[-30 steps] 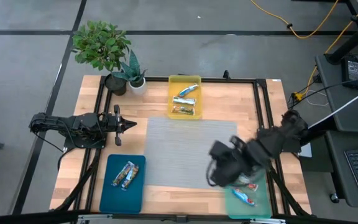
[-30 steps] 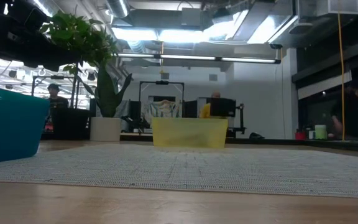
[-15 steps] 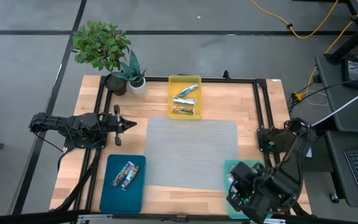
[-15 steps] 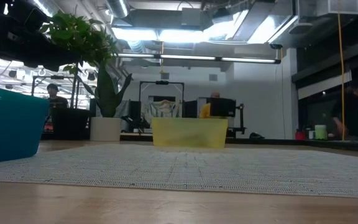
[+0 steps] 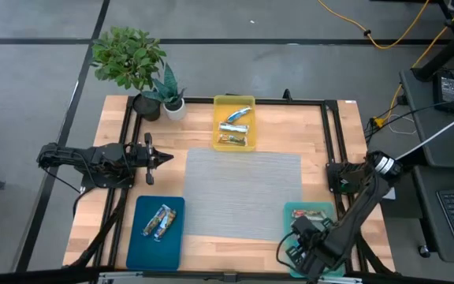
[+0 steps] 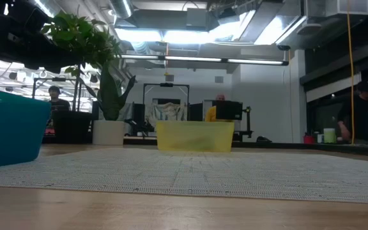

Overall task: Pick and place Granola Bars by type
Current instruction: Put the red granola bar into the light blue bin, then return to Home Position

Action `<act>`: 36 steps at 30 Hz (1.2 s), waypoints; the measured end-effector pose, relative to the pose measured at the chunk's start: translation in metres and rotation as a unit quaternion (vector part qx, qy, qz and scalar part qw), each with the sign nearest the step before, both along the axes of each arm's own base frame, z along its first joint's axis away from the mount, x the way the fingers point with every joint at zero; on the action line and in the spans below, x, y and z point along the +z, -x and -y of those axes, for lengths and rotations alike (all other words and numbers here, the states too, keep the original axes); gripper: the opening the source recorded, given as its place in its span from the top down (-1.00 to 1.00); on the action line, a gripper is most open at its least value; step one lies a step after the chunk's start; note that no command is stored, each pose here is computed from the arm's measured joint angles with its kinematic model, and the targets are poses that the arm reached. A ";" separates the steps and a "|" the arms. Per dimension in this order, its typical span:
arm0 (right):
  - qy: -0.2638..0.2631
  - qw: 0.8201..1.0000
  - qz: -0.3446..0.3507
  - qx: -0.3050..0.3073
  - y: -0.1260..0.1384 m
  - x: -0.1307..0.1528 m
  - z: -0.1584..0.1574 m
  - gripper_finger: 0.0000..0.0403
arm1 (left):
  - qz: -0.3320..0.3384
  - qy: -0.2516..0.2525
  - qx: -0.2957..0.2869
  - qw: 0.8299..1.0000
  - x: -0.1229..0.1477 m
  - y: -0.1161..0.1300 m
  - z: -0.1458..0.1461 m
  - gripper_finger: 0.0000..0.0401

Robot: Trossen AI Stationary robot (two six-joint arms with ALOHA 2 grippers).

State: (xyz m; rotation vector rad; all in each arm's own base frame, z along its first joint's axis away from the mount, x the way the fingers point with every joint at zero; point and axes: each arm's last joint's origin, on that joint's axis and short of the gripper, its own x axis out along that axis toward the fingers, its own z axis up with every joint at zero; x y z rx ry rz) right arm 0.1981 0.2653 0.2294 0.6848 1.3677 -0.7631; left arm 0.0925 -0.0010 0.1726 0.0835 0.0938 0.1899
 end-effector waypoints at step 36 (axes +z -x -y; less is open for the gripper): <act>0.308 0.857 0.196 0.363 -0.136 0.160 0.133 0.94 | 0.000 0.000 0.000 1.000 0.000 0.000 0.000 0.97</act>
